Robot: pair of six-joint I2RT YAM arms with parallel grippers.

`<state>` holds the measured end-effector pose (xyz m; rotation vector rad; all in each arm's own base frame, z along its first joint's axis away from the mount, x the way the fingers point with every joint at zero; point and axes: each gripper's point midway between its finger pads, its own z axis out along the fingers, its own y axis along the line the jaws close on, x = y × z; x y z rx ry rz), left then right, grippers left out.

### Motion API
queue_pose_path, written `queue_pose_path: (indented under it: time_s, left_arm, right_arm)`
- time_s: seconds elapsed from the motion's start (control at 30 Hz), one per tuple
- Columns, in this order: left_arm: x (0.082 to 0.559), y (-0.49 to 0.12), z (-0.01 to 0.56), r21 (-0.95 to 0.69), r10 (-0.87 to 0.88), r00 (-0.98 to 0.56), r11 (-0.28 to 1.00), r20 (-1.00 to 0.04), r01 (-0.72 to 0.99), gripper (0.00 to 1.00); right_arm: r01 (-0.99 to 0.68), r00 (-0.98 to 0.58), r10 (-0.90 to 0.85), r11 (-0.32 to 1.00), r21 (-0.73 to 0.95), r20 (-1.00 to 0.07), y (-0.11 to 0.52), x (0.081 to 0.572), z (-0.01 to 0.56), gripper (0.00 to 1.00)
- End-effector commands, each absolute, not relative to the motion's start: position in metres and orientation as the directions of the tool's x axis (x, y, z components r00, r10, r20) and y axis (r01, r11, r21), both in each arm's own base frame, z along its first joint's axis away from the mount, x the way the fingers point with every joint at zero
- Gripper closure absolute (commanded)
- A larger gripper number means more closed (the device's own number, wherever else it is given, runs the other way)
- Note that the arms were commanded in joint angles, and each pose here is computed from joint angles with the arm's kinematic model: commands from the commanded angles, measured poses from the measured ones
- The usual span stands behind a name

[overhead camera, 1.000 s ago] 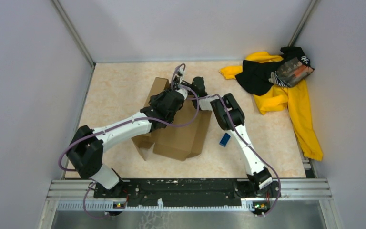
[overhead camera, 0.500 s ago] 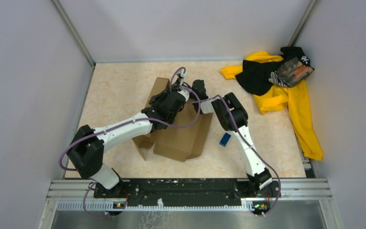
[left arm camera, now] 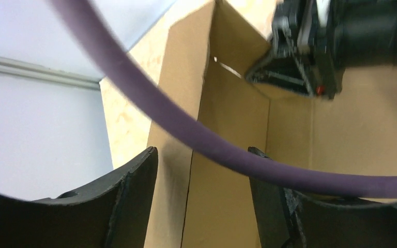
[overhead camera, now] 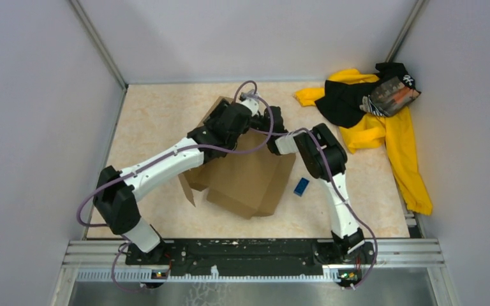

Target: Fold the paper box

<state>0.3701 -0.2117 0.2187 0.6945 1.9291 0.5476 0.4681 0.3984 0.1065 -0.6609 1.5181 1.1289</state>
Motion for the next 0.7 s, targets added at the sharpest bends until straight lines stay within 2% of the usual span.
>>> queue_pose_path:
  time_s: [0.0, 0.17, 0.3, 0.53, 0.57, 0.6, 0.63, 0.67]
  left_arm:
    - [0.383, -0.241, 0.264, 0.503, 0.554, -0.306, 0.832, -0.774, 0.234, 0.29]
    - [0.381, -0.25, 0.276, 0.456, 0.522, -0.283, 0.848, -0.805, 0.268, 0.28]
    - [0.371, -0.236, 0.278, 0.428, 0.481, -0.273, 0.873, -0.833, 0.232, 0.29]
    - [0.361, -0.205, 0.325, 0.352, 0.362, -0.183, 0.932, -0.914, 0.084, 0.19]
    - [0.361, -0.201, 0.333, 0.342, 0.347, -0.175, 0.938, -0.921, 0.06, 0.17]
    - [0.36, -0.197, 0.34, 0.33, 0.331, -0.169, 0.943, -0.928, 0.039, 0.13]
    - [0.358, -0.193, 0.346, 0.315, 0.314, -0.161, 0.949, -0.935, 0.023, 0.03]
    - [0.356, -0.189, 0.352, 0.3, 0.297, -0.153, 0.954, -0.943, 0.008, 0.02]
  right_arm:
    - [-0.86, -0.127, 0.238, 0.457, 0.226, -0.963, 0.389, 0.468, 0.181, 0.99]
    - [-0.825, -0.124, 0.233, 0.516, 0.231, -0.965, 0.382, 0.462, 0.183, 0.99]
    - [-0.78, -0.115, 0.224, 0.583, 0.228, -0.968, 0.372, 0.456, 0.184, 1.0]
    - [-0.691, -0.111, 0.203, 0.688, 0.222, -0.973, 0.357, 0.443, 0.191, 1.0]
    - [-0.676, -0.108, 0.202, 0.703, 0.221, -0.973, 0.355, 0.441, 0.196, 1.0]
    - [-0.66, -0.107, 0.198, 0.719, 0.219, -0.974, 0.353, 0.439, 0.199, 1.0]
    - [-0.649, -0.107, 0.192, 0.73, 0.215, -0.976, 0.351, 0.437, 0.202, 1.0]
    - [-0.62, -0.109, 0.184, 0.756, 0.211, -0.977, 0.348, 0.435, 0.203, 1.0]
